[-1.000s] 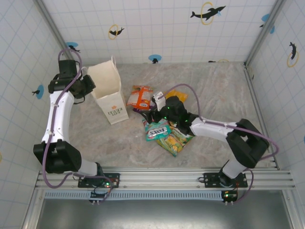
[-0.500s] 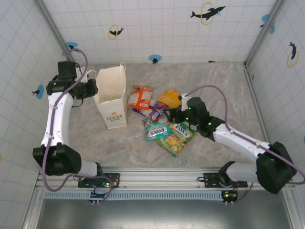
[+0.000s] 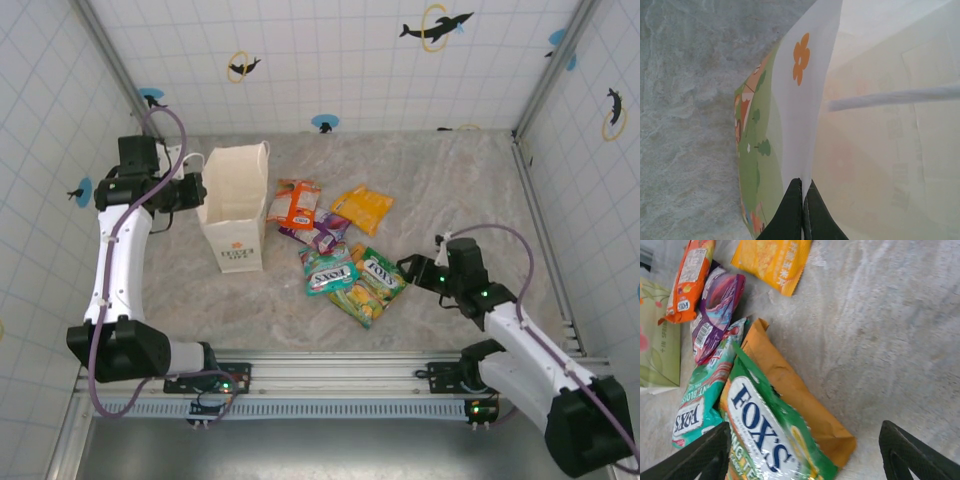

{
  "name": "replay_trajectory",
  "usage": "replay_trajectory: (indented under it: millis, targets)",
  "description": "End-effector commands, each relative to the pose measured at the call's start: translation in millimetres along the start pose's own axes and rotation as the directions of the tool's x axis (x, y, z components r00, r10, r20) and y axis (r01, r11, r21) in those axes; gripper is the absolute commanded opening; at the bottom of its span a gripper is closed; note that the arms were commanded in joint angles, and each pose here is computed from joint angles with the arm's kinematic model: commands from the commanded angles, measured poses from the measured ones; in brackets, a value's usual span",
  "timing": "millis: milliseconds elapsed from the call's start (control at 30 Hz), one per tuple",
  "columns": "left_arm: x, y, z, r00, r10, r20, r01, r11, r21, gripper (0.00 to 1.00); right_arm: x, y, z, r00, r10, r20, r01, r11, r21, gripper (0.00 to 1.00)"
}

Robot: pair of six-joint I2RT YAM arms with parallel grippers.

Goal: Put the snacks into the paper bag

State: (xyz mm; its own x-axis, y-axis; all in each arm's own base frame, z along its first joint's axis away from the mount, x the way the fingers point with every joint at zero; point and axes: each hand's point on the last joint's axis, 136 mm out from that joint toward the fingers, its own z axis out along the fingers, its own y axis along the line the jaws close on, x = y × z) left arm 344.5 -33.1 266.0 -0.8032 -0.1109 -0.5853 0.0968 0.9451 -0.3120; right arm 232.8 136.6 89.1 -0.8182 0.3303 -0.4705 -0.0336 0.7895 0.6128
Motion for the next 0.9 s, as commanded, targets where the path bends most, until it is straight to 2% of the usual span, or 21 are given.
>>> replay_trajectory:
  millis: [0,100,267,467,600,867]
  targets:
    - [3.3,-7.1,-4.6,1.000,0.009,0.007,-0.009,0.999,0.046,0.00,21.7,-2.4,4.1,0.992,0.118,-0.049,-0.122,0.989,-0.085,0.73]
    - [3.4,-8.3,-4.1,1.000,0.006,0.003,-0.007,0.999,0.052,0.00,43.1,4.9,4.5,0.978,0.175,-0.116,-0.193,0.967,-0.164,0.69]
    - [2.3,-9.4,-4.9,1.000,0.004,0.009,-0.004,0.998,0.057,0.00,58.2,16.1,3.4,0.975,0.186,-0.118,-0.211,0.943,-0.256,0.65]
    - [2.0,-12.4,-7.6,1.000,0.004,0.020,-0.006,0.998,0.070,0.00,67.3,12.1,2.8,0.971,0.191,-0.143,-0.219,0.951,-0.217,0.61]
    - [4.5,-11.8,-6.9,1.000,0.001,0.017,-0.002,0.998,0.067,0.00,66.1,24.6,-0.3,0.972,0.185,-0.145,-0.218,0.939,-0.265,0.58]
    - [4.3,-13.0,-6.9,1.000,-0.005,0.022,0.004,0.997,0.077,0.00,79.8,26.9,9.3,0.966,0.184,-0.184,-0.229,0.936,-0.269,0.61]
